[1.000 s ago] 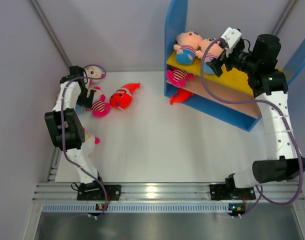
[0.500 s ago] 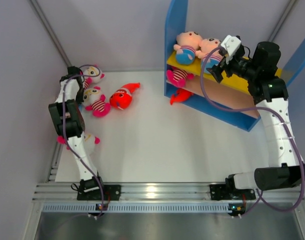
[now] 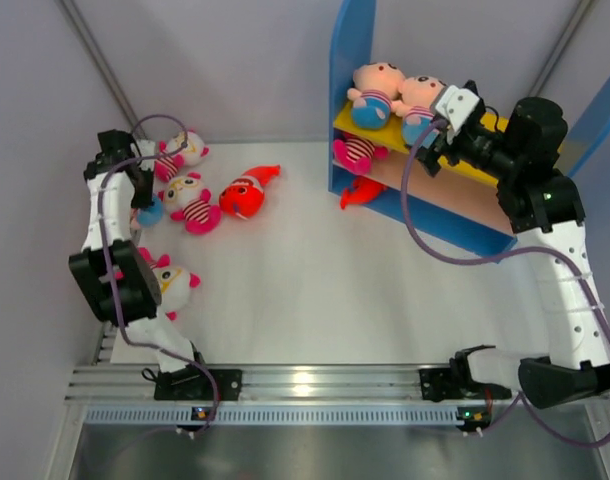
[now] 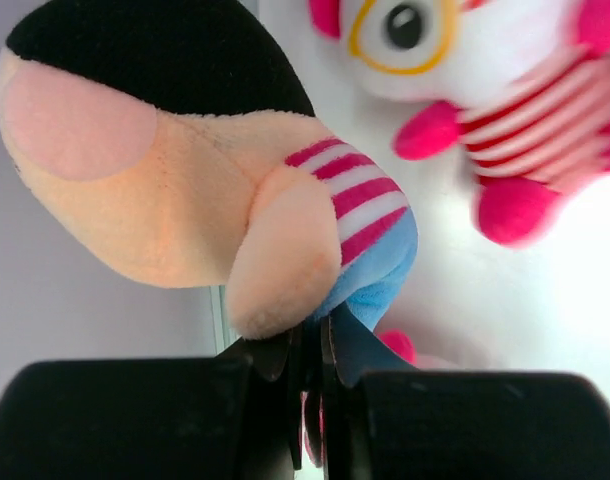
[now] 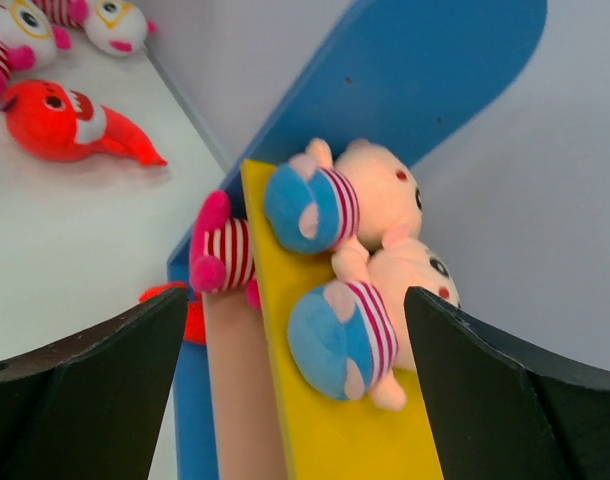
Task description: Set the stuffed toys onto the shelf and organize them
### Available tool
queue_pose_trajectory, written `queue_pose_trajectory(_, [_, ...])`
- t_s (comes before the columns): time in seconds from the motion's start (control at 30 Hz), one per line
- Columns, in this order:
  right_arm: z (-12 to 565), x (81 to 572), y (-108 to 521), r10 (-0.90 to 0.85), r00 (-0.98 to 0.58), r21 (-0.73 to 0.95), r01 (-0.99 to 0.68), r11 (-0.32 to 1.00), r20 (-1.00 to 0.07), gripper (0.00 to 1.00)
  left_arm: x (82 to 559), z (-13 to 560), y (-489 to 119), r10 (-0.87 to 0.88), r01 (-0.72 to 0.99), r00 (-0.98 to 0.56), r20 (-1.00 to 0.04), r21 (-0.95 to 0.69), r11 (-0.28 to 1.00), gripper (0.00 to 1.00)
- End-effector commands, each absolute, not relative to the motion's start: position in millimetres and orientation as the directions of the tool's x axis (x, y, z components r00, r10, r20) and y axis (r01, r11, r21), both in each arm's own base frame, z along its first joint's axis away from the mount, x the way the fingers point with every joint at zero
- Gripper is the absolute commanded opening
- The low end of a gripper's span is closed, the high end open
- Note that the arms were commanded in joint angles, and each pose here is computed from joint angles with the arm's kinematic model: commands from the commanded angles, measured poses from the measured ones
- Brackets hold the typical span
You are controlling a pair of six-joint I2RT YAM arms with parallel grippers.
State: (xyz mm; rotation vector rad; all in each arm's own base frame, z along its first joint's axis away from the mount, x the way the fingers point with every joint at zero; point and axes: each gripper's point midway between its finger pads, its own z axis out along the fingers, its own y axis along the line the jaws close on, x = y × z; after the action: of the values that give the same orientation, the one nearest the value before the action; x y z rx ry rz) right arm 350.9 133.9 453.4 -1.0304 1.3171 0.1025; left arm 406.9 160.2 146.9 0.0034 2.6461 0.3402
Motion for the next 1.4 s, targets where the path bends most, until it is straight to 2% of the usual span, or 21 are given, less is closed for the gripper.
queue_pose_trajectory(0.0, [470.6,321.5,163.9,-0.468,0.417,-0.623,-0.589,0.514,-0.779,0.91,394.6,238.9,115.5,0.190,0.085,-0.715,-0.673,0.186,0.979,0.00])
queue_pose_trajectory(0.2, [472.3,285.8,227.2,-0.395,0.496,-0.631,-0.664,0.401,-0.773,0.90,339.9,284.4,20.4,0.315,0.399,-0.561,-0.766,0.084,0.913,0.00])
queue_pose_trajectory(0.27, [466.7,280.1,250.3,-0.360,0.510,-0.621,-0.691,0.370,-0.781,0.90,324.7,286.4,-23.5,0.376,0.509,-0.514,-0.771,0.079,0.857,0.00])
queue_pose_trajectory(0.37, [449.7,260.4,305.4,-0.283,0.505,-0.574,-0.771,0.277,-0.815,0.90,291.6,293.2,-102.2,0.380,0.717,-0.436,-0.816,-0.060,0.695,0.00])
queue_pose_trajectory(0.6, [416.4,217.8,391.1,-0.133,0.503,-0.515,-0.853,0.085,-0.854,0.92,264.8,297.4,-136.8,0.362,0.792,-0.414,-0.835,-0.134,0.596,0.00])
queue_pose_trajectory(0.73, [391.5,214.5,422.8,-0.108,0.450,-0.453,-0.891,0.009,-0.887,0.91,252.1,298.8,-145.8,0.342,0.819,-0.407,-0.847,-0.173,0.547,0.00])
queue_pose_trajectory(0.87, [376.5,218.1,443.4,-0.100,0.396,-0.396,-0.918,-0.020,-0.913,0.89,243.8,303.5,-150.0,0.327,0.832,-0.398,-0.857,-0.188,0.521,0.00])
queue_pose_trajectory(1.03, [343.3,242.6,454.5,-0.185,0.342,-0.354,-0.934,0.037,-0.921,0.85,237.2,311.4,-152.1,0.325,0.845,-0.387,-0.863,-0.191,0.500,0.00])
queue_pose_trajectory(1.13, [330.7,249.7,458.2,-0.209,0.312,-0.331,-0.942,0.059,-0.927,0.69,231.1,314.0,-153.5,0.327,0.856,-0.379,-0.866,-0.193,0.480,0.00])
queue_pose_trajectory(1.17, [333.0,252.0,459.6,-0.198,0.312,-0.331,-0.941,0.070,-0.929,0.53,229.3,314.6,-154.3,0.326,0.860,-0.376,-0.867,-0.195,0.472,0.00])
queue_pose_trajectory(1.23, [334.3,252.6,463.0,-0.188,0.301,-0.318,-0.946,0.069,-0.935,0.35,228.4,313.5,-154.6,0.325,0.858,-0.384,-0.864,-0.204,0.471,0.00])
queue_pose_trajectory(1.27, [336.0,253.0,464.3,-0.186,0.297,-0.314,-0.947,0.069,-0.936,0.11,228.1,313.8,-154.7,0.324,0.858,-0.385,-0.864,-0.205,0.471,0.00])
queue_pose_trajectory(1.3, [335.7,254.3,464.4,-0.193,0.280,-0.300,-0.951,0.079,-0.940,0.02,229.4,315.4,-153.5,0.326,0.855,-0.383,-0.865,-0.198,0.480,0.00])
queue_pose_trajectory(1.33, [340.6,256.0,464.5,-0.191,0.277,-0.298,-0.950,0.090,-0.941,0.00,230.6,316.6,-152.4,0.326,0.851,-0.383,-0.864,-0.192,0.489,0.03])
queue_pose_trajectory(1.37, [341.4,257.5,462.7,-0.197,0.275,-0.298,-0.949,0.099,-0.941,0.00,232.3,317.7,-151.1,0.327,0.845,-0.386,-0.863,-0.188,0.501,0.40])
